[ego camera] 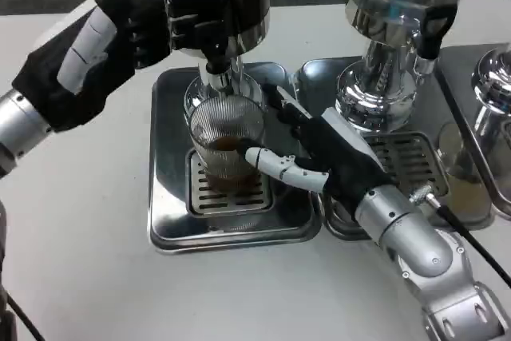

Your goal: Grasp the cup under the faucet to collect the drink, then remove the cup.

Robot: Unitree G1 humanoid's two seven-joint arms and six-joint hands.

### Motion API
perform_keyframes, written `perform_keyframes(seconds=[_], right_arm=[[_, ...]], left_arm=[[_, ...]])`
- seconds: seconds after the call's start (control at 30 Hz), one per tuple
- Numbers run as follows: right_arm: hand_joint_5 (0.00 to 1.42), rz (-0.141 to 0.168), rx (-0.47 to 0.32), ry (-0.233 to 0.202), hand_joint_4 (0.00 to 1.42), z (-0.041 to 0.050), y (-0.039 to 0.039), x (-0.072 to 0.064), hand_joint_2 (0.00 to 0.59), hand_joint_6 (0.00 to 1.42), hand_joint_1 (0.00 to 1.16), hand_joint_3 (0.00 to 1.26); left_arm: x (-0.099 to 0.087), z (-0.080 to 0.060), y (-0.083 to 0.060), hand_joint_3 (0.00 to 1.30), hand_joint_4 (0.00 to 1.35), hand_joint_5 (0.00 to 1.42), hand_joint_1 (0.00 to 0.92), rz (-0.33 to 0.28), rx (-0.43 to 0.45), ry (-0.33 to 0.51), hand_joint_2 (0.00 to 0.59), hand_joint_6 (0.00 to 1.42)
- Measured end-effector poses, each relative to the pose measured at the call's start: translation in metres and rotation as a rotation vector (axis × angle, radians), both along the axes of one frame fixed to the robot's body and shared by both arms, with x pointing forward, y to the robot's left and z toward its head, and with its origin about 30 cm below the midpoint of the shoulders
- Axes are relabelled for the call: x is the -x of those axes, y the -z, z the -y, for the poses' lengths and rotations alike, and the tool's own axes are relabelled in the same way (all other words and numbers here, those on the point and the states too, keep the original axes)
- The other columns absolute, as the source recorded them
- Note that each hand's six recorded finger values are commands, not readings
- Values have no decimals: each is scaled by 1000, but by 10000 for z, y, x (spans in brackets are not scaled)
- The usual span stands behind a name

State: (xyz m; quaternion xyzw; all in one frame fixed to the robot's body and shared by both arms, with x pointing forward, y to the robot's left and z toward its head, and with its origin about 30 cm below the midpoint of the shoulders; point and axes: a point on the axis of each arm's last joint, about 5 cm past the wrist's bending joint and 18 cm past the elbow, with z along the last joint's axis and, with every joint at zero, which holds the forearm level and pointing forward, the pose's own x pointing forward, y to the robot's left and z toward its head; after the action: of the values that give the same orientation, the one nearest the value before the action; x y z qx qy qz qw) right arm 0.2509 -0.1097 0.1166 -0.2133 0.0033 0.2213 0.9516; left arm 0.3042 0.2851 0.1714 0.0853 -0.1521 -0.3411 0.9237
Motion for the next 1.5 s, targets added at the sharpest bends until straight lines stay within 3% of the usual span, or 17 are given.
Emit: perform_keyframes(seconds=[0.5,0.97,1.2,1.5], right_arm=[[0,7,-20,-35,0,-21,-6,6,255,0,480,0],[0,2,10,-62,0,-60,19,-8,231,0,478,0],[0,0,25,-53,0,-84,48,-24,230,0,489,0],[0,24,72,-40,0,-148,65,-25,223,0,514,0]], left_arm=[[194,-196,107,298,194,187,0,3,67,-71,117,236],[521,-378,369,329,227,205,0,-67,101,-163,126,254],[680,-446,482,352,241,212,0,-105,102,-211,127,254],[821,-493,562,363,248,216,0,-138,99,-250,128,254]])
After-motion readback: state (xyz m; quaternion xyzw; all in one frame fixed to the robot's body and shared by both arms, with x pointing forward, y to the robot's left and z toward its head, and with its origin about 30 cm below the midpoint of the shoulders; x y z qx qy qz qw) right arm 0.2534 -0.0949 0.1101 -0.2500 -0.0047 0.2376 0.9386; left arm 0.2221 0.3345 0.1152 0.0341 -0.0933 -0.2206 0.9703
